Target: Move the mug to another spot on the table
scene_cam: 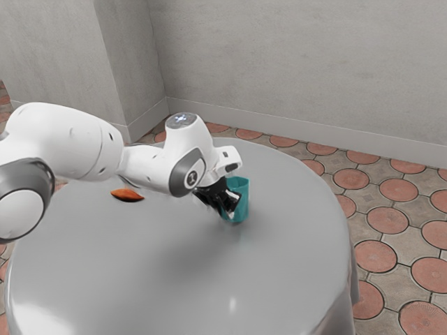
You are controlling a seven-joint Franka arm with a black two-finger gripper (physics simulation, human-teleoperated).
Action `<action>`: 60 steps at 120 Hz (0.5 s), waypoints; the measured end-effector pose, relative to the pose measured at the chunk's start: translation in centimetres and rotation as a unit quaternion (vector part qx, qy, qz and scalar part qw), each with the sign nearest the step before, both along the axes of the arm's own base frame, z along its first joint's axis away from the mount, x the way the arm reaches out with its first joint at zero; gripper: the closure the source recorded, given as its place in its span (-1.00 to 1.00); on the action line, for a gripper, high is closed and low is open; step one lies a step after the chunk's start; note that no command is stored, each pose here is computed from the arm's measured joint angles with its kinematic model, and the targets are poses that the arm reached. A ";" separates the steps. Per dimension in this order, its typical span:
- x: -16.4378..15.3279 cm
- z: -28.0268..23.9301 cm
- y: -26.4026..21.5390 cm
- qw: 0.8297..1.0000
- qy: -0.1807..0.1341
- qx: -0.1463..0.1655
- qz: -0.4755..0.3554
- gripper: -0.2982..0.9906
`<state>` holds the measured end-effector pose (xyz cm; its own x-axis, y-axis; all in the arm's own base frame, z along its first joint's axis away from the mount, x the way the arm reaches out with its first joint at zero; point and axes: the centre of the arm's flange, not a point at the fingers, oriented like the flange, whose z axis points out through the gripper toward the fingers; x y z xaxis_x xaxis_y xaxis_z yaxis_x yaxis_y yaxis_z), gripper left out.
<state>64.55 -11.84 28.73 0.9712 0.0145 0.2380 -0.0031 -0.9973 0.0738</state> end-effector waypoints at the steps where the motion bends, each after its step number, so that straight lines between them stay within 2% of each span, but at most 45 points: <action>1: 0.0 0.1 0.0 1.000 -0.001 0.000 0.000 0.43; 24: -0.6 1.5 0.6 1.000 -0.007 -0.003 0.004 0.49; 45: -2.9 1.1 2.6 1.000 -0.005 0.005 0.010 0.52; 60: -4.0 1.3 4.2 1.000 -0.016 0.010 0.015 0.58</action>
